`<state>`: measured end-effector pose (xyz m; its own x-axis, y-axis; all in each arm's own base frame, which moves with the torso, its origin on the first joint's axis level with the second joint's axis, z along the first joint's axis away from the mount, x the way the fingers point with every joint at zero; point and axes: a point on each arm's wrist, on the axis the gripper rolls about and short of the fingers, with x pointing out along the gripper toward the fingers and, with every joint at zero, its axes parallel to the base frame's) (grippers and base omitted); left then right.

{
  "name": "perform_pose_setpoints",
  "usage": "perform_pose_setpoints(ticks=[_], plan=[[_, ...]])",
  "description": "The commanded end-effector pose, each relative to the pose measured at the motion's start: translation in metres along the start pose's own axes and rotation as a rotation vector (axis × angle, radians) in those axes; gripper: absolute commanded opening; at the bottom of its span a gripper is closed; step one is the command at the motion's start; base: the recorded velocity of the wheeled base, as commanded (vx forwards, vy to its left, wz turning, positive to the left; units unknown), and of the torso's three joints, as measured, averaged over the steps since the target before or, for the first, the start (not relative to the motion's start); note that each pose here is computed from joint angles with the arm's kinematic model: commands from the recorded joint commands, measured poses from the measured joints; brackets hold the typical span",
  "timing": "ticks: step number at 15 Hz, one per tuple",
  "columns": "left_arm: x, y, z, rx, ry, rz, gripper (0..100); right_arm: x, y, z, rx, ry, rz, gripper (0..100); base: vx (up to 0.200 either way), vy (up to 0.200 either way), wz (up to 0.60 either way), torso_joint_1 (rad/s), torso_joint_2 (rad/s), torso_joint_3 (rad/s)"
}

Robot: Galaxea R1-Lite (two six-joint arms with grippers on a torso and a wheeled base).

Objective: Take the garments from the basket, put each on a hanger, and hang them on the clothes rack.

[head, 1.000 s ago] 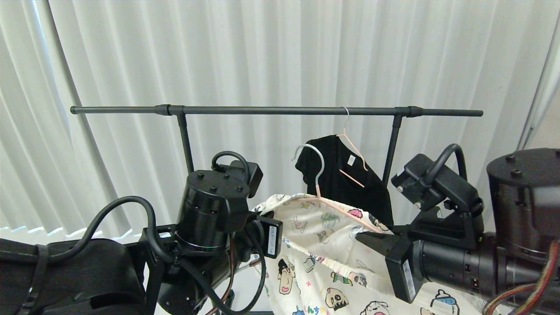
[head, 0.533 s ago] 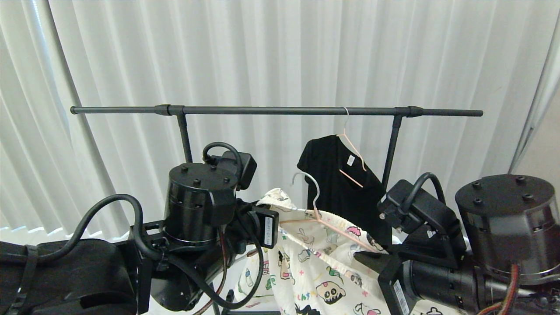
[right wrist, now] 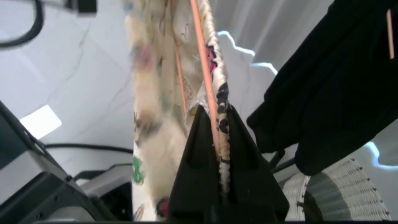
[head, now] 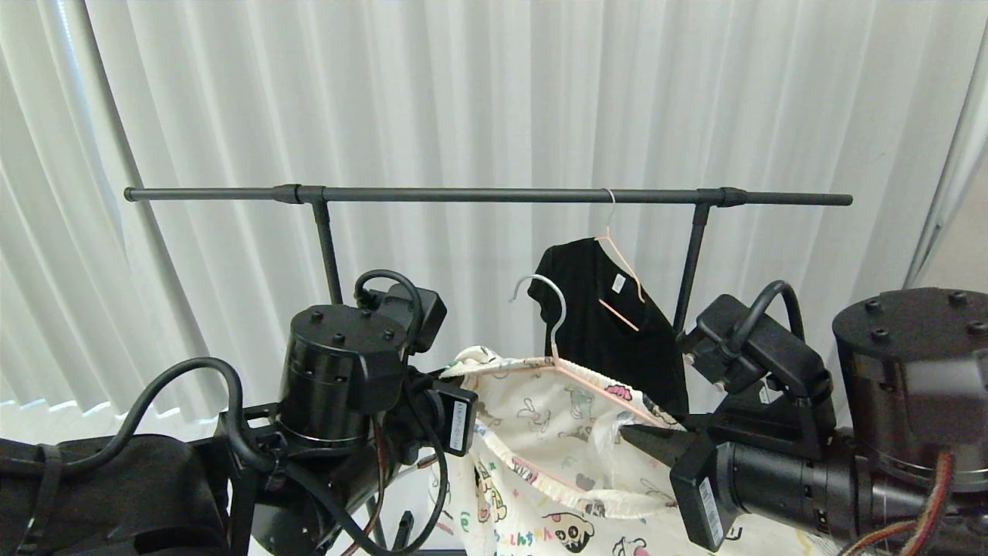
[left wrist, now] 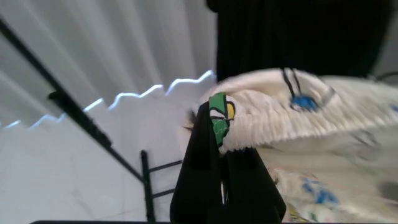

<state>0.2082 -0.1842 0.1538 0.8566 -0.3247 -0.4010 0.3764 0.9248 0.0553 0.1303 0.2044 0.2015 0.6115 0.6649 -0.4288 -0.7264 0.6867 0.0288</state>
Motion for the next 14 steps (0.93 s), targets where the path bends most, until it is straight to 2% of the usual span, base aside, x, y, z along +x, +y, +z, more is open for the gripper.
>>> perform_pose_setpoints(ticks=[1,5,8,9,14], plan=[[-0.007,-0.004,0.003,0.003,-0.019,-0.029,0,0.001,0.0,0.0,0.0,-0.001,-0.001,0,0.0,0.0,0.0,0.0,0.0,0.0],[-0.008,-0.004,0.001,0.007,-0.012,-0.031,0,0.0,-0.001,0.003,0.006,-0.015,-0.005,0,0.0,0.0,0.0,0.0,0.0,0.0],[-0.013,-0.014,0.002,0.019,-0.021,-0.07,0,0.0,0.0,0.009,0.011,-0.04,-0.003,0,0.0,0.0,0.0,0.0,0.0,0.0],[-0.013,-0.014,0.002,0.02,-0.021,-0.071,100,0.0,0.0,0.009,0.011,-0.043,-0.003,0,0.0,0.0,0.0,0.0,0.0,0.0],[-0.019,-0.012,0.003,0.011,-0.034,-0.068,100,-0.001,-0.003,0.011,0.018,-0.053,-0.013,0,0.0,0.0,0.0,0.0,0.0,0.0]])
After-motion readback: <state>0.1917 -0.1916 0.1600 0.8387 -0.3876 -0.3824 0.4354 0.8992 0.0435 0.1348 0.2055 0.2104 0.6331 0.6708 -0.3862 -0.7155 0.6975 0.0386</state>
